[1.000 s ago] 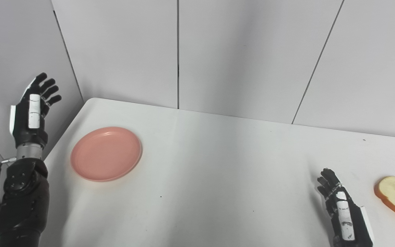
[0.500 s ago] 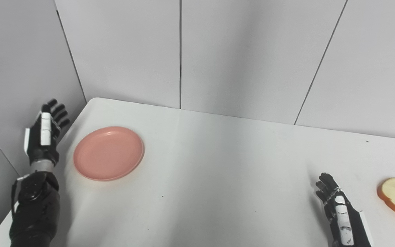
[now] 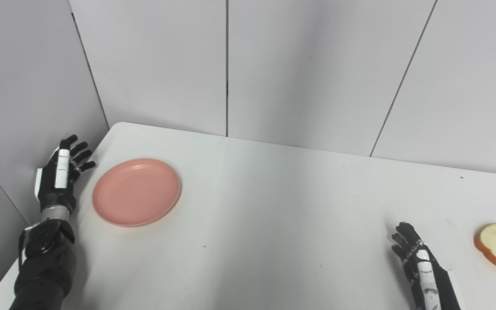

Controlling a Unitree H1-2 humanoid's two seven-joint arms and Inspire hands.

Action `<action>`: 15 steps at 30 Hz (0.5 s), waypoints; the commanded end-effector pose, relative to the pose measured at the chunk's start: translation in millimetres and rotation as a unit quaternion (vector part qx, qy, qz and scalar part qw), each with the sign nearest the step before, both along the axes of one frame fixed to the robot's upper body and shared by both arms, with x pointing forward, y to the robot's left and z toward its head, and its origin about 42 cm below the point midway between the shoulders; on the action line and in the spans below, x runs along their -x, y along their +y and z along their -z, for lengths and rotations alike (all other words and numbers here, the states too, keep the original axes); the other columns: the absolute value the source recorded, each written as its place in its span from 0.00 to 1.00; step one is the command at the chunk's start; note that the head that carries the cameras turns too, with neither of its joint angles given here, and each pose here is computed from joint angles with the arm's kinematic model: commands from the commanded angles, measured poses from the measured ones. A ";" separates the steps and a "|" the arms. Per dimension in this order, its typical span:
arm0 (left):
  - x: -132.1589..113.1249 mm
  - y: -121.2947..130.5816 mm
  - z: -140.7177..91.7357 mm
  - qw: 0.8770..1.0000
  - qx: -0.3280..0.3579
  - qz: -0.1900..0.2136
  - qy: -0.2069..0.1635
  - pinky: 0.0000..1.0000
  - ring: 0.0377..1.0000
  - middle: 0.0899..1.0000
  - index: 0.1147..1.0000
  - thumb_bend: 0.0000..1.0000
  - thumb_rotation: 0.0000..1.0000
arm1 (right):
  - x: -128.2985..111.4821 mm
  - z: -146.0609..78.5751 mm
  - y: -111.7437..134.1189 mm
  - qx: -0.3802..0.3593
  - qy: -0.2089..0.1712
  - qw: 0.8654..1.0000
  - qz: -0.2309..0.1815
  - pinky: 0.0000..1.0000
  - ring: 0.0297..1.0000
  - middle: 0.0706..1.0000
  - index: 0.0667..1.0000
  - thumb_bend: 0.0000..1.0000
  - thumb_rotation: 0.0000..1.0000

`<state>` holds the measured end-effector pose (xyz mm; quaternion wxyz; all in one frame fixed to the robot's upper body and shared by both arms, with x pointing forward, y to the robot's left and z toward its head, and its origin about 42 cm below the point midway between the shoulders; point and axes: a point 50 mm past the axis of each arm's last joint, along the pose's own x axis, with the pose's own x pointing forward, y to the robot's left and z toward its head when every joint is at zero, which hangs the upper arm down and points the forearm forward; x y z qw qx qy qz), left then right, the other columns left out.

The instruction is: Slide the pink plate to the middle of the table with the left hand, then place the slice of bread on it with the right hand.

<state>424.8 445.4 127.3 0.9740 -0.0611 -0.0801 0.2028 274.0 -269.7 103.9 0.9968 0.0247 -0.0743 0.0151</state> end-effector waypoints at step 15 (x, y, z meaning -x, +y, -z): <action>0.5 -58.9 -10.2 0.995 -0.033 0.096 -0.018 0.74 0.79 0.81 0.80 0.87 0.81 | 9.6 6.8 8.4 -0.006 0.016 1.000 -0.001 0.92 0.90 0.89 0.85 0.77 0.89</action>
